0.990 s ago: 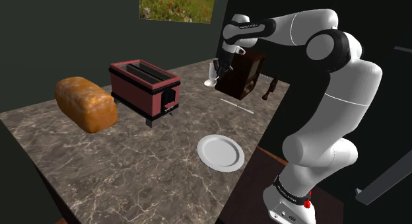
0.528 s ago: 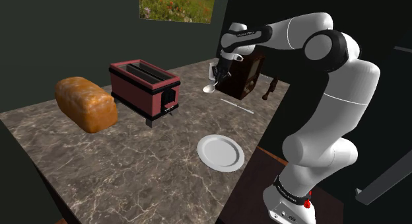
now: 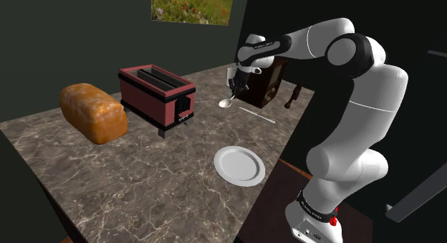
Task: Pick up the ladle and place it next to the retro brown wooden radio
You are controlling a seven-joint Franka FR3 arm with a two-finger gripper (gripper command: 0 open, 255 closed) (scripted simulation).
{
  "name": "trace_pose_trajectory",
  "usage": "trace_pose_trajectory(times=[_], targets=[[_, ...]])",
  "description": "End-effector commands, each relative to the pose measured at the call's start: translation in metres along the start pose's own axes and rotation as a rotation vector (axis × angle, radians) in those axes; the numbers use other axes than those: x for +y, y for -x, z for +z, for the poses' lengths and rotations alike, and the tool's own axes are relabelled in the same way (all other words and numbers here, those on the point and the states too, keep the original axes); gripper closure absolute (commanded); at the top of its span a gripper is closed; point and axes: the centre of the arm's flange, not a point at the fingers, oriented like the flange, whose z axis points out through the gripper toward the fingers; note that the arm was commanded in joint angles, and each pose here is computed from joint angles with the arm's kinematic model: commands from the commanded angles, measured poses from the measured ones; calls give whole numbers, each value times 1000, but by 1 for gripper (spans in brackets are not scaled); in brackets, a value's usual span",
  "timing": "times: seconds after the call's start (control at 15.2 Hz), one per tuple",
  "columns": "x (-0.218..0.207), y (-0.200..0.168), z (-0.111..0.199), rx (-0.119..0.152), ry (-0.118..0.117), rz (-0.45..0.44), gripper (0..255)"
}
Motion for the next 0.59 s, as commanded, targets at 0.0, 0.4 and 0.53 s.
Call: trace_pose_trajectory(times=[0.0,0.4,0.53], targets=[[1,0,12,0,0,0,255],[5,-1,43,0,0,0,255],[6,-1,53,0,0,0,255]])
